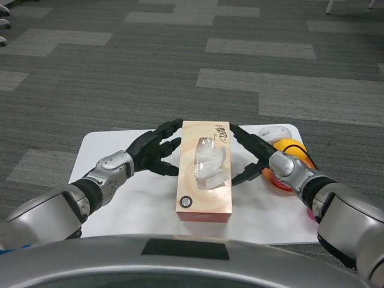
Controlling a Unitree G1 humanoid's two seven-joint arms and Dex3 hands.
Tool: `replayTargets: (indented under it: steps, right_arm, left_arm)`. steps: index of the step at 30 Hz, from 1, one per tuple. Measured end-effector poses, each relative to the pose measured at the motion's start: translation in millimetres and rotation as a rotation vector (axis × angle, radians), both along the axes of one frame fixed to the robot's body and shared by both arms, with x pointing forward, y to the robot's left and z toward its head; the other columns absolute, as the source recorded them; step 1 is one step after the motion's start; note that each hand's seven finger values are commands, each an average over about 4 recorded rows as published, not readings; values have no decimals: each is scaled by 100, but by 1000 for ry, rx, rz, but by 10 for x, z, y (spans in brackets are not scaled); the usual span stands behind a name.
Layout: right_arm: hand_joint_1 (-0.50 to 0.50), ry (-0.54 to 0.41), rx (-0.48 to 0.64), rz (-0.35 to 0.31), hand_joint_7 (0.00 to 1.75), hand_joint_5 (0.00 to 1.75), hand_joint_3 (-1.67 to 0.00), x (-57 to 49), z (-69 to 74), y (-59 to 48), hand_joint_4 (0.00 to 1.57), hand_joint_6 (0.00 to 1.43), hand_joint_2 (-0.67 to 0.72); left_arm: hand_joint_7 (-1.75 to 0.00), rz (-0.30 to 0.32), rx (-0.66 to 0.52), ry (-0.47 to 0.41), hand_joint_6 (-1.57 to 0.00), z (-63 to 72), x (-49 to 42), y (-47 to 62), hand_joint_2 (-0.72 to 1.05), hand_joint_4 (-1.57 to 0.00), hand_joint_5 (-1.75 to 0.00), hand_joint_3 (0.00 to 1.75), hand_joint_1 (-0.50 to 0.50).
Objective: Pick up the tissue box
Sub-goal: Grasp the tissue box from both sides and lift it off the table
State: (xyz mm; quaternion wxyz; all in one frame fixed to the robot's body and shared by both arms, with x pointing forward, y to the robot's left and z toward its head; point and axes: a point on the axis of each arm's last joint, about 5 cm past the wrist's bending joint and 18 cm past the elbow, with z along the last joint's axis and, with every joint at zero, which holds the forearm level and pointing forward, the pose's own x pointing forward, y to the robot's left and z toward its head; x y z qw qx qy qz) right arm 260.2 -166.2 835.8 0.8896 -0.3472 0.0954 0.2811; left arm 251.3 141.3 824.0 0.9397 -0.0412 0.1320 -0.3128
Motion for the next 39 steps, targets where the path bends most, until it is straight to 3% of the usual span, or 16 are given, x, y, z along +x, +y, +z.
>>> replayTargets:
  steps: [11, 34, 39]
  right_arm:
    - [-38, -29, 44, -5, 0, 12, -16, 36, 64, 5, 0, 0, -43]
    - [-38, -87, 108, -9, 0, 10, -24, 107, 203, -13, 0, 0, -48]
    - [-38, -88, 109, -11, 0, 10, -24, 109, 206, -21, 0, 0, -48]
  left_arm:
    - [0, 23, -37, 5, 0, 12, 4, 18, 105, -4, 0, 15, 50]
    - [0, 38, -137, -35, 0, 105, 12, 31, 105, 0, 0, 9, 50]
    - [0, 36, -144, -45, 0, 124, 20, 32, 105, 0, 0, 15, 50]
